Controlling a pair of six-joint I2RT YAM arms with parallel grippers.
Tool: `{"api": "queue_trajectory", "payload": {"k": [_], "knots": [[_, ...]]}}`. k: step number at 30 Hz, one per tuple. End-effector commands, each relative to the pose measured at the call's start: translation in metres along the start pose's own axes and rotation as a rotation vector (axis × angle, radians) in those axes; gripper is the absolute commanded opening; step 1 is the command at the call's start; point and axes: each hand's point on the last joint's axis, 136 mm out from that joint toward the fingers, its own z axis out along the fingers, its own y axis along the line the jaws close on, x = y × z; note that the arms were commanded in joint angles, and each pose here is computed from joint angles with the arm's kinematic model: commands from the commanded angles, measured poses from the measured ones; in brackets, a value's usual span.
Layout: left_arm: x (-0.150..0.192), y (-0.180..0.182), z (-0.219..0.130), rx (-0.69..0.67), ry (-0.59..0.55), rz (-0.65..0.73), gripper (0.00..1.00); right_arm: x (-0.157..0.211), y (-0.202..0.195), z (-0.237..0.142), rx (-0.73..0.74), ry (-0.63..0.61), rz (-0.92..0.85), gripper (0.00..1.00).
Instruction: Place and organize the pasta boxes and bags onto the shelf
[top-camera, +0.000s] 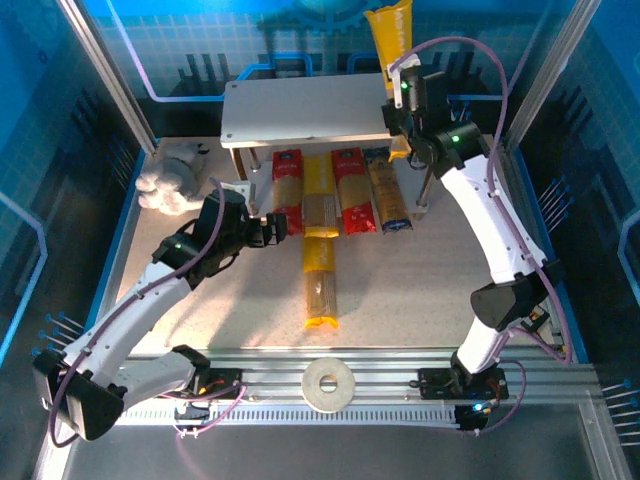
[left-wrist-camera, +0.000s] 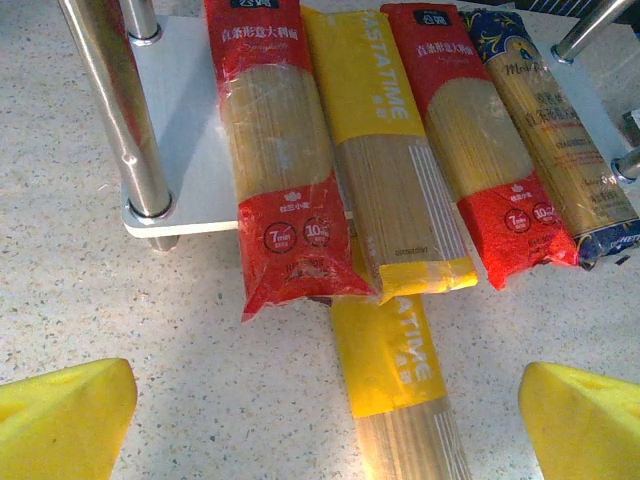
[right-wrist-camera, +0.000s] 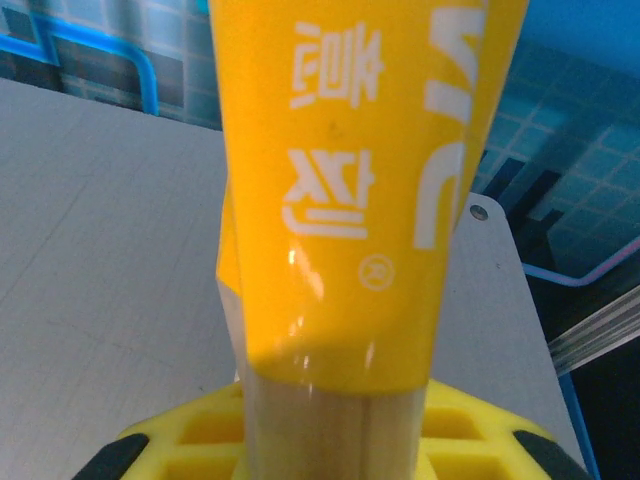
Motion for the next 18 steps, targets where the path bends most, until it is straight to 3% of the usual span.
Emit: {"api": "queue_trajectory", "payload": {"k": [1, 4, 9, 14, 15, 16, 18], "knots": [[0.002, 0.001, 0.001, 0.004, 0.023, 0.02, 0.99, -0.07, -0.025, -0.018, 0.042, -0.248, 0.114, 0.04], [0.003, 0.003, 0.003, 0.001, 0.028, 0.015, 0.99, -0.061, -0.027, -0.003, 0.037, -0.211, 0.122, 0.05], [0.004, 0.004, 0.005, 0.005, 0.034, 0.012, 0.99, -0.04, -0.026, 0.019, 0.016, -0.144, 0.147, 0.21], [0.005, 0.004, 0.007, 0.006, 0.041, 0.012, 0.99, -0.032, -0.023, 0.028, 0.013, -0.129, 0.153, 0.14], [0.005, 0.004, 0.008, 0.006, 0.043, 0.012, 0.99, -0.033, -0.025, 0.028, 0.02, -0.132, 0.159, 0.18], [0.006, 0.003, 0.008, 0.008, 0.045, 0.011, 0.99, -0.033, -0.025, 0.03, 0.027, -0.134, 0.162, 0.29], [0.006, 0.003, 0.009, 0.01, 0.049, 0.011, 0.99, -0.034, -0.024, 0.031, 0.029, -0.135, 0.162, 0.35]]}}
